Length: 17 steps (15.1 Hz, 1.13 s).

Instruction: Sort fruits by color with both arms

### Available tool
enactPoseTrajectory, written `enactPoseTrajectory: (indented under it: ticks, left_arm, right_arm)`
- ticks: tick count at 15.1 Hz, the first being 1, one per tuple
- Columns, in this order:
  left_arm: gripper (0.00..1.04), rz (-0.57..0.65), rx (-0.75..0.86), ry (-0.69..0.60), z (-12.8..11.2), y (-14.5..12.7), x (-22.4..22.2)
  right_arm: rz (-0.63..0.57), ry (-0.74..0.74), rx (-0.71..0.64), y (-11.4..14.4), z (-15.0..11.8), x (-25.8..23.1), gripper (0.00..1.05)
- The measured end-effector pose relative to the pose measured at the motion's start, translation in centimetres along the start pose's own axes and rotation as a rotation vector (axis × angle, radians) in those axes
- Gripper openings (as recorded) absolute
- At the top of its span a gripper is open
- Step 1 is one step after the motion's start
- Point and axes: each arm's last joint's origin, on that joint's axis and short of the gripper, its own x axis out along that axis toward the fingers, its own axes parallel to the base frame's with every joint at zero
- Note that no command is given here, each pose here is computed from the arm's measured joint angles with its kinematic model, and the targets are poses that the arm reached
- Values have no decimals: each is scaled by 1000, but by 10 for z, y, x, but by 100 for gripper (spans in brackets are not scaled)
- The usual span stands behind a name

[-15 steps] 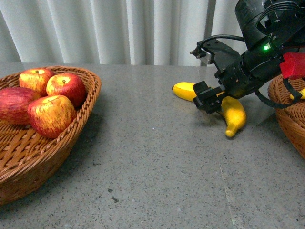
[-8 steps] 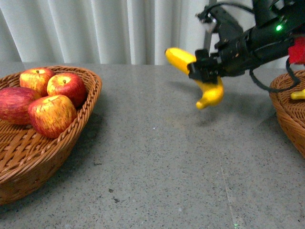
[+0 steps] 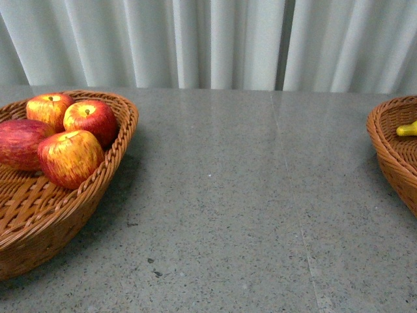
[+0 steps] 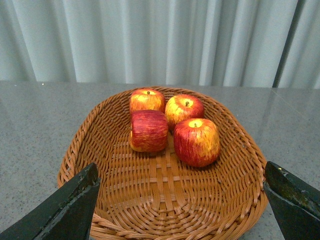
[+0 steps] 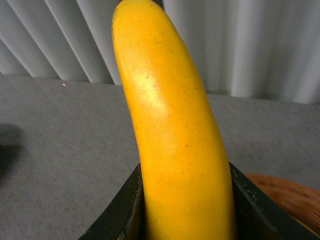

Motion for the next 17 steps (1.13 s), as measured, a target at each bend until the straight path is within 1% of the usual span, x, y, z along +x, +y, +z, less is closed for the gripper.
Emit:
enactPoseTrajectory:
  ticks: [2,3,5,6,7,8,9,10,12,13,14,16,17]
  left_arm:
    - [98,0,0,0,0,0,0]
    - [98,0,0,0,0,0,0]
    - [98,0,0,0,0,0,0]
    - [98,0,0,0,0,0,0]
    - [98,0,0,0,0,0,0]
    - [98,0,0,0,0,0,0]
    - [98,0,0,0,0,0,0]
    - [98,0,0,0,0,0,0]
    - [98,0,0,0,0,0,0]
    - [98,0,0,0,0,0,0]
    - [98,0,0,0,0,0,0]
    - [98,0,0,0,0,0,0]
    - [98,0,0,0,0,0,0]
  right_arm:
    - [-56,5,-54,-19,-18,-41,39]
    - [-108,31,-86,-30,-31,-69,39]
    - [-126,90,-92,-43,-53,-87,38]
    - [-109,129,-79,-44,-66,-90,38]
    - [-83,160,-81,-42,-73,-91,40]
    - [-64,165,-91,-40,-75,-90,50]
    - [-60,158,-110,-38,-73,-90,60]
    - [-36,148,-128,-30,-69,-87,74]
    - [-12,131,-140,-23,-65,-85,96]
    - [-12,111,-133,-21,-60,-84,100]
    - [-14,82,-129,-20,-53,-85,97]
    - [-22,-48,-134,-16,-25,-99,98]
    - [-27,-140,-136,-12,-8,-114,98]
